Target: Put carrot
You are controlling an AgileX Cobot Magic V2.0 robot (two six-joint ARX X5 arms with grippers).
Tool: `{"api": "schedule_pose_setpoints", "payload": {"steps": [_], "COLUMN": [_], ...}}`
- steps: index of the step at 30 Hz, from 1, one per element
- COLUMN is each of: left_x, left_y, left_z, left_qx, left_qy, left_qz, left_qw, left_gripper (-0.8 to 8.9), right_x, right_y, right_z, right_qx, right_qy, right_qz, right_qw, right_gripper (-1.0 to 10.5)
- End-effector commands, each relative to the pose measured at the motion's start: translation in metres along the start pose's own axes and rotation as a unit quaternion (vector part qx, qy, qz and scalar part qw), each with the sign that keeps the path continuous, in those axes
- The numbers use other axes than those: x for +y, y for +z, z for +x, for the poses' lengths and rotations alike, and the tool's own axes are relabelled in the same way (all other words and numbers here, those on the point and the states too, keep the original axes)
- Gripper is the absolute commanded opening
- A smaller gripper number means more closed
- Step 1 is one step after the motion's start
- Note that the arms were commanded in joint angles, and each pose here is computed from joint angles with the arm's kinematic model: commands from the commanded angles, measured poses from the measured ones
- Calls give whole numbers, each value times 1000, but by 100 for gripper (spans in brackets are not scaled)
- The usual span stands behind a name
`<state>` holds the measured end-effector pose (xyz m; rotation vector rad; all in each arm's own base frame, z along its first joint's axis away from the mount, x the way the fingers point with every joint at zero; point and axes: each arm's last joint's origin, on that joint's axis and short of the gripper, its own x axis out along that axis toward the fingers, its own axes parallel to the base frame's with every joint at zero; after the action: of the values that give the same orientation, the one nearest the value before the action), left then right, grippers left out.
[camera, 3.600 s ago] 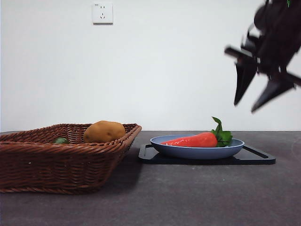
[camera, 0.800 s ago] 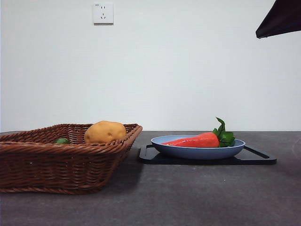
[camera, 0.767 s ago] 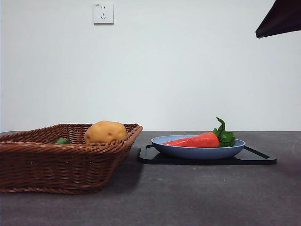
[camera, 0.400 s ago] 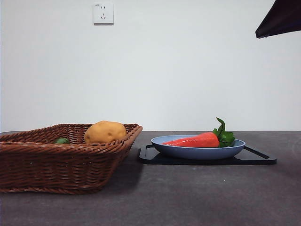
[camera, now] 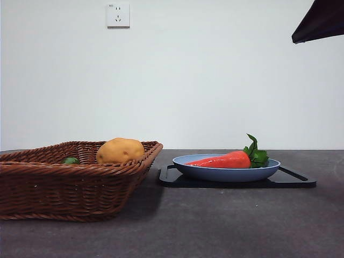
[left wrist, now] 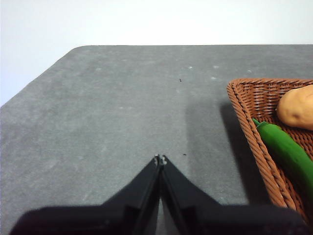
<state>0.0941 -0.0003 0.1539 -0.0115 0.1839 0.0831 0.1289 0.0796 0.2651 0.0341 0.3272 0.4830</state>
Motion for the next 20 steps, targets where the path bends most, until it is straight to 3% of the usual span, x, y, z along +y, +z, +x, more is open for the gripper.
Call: {"api": "schedule_pose_setpoints", "payload": {"steps": [1,11,13,18,20], "left_x": [0,0,0,0,0], "left_y": [-1,-1,-1,-1,-1], "left_z": [1,1,1,1,1], "left_qx": [-4,-4,-4,-4,-4], "left_qy": [2,2,2,3,2], "left_qz": [-4,-4,-4,-4,-4], "left_qw": [1000,1000,1000,1000,1000], "left_gripper": [8,8,8,8,8], "right_x": [1,1,1,-5,-12], "right_y": [2,2,2,3,-5], "right_z": [0,0,-1,-21,-29], "right_qx": [-5,-5,-4,-42,-60], "right_qy": [2,1,1,-22,-37], "right_qz": [4,-2,-16,-103,-115], "right_qw": [1000,1000,1000,994,991], "right_gripper": [4,4,4,4,4]}}
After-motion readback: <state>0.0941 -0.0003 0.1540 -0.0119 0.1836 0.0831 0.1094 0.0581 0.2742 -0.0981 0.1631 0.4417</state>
